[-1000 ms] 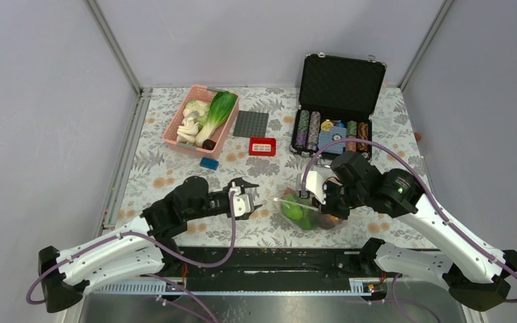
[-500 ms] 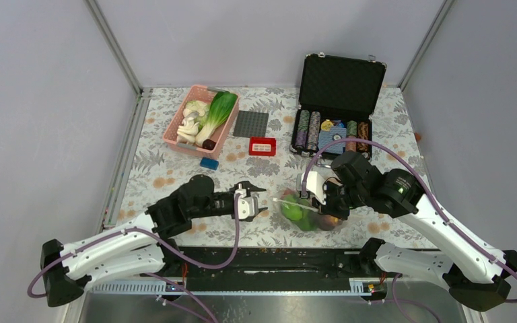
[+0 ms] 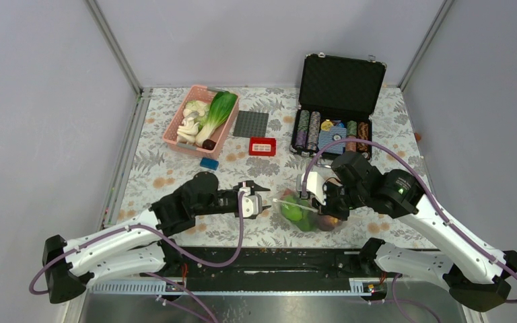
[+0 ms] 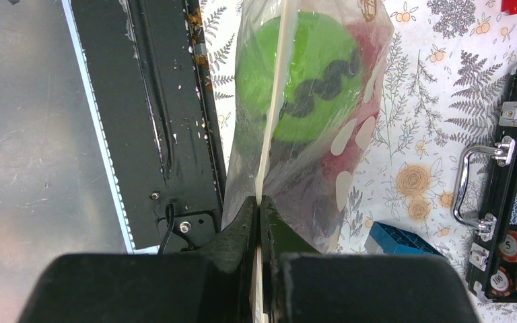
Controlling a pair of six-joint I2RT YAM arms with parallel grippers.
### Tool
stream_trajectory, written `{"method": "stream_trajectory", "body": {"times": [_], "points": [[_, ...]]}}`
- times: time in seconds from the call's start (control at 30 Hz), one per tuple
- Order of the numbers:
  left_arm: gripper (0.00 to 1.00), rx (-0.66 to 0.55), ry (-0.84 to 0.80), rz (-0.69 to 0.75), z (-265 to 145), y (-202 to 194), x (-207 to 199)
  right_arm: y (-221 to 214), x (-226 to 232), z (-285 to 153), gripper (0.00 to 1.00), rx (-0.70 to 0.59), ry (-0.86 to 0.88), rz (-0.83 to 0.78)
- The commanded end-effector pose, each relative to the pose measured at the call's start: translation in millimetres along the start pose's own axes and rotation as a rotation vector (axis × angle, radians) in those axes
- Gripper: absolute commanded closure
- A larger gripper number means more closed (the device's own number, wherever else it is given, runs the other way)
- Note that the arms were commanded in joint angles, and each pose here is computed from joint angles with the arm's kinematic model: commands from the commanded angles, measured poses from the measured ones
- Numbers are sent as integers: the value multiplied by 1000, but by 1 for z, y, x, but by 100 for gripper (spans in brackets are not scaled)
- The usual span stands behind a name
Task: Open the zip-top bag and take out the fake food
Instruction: Pick up the zipper food storage bag at the center of the board.
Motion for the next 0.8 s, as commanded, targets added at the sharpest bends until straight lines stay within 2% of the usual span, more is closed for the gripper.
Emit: {"method": "stream_trajectory", "body": {"times": [0.0,0.23,0.47,0.77], "points": [[55,-92,-12,48,2,31,5,9,4,-2,100,-51,9,-13],[57,-76,-21,43,3,26,3,9,4,-1,100,-57,12,-10],[63,-71,-30,42,3,25,1,10,4,1,100,-63,13,-10],[77,-42,-56,34,7,22,0,10,4,1,100,-66,12,-9]]}}
Point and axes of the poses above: each gripper's point midway between its finger pads, its own z axis out along the fingers, its own x axis along the line the jaws close on, y = z × x, the point moved 1 cm from there along -z, back along the fingers, and after that the axes turned 4 degrees about -z, right-handed, at the moved point
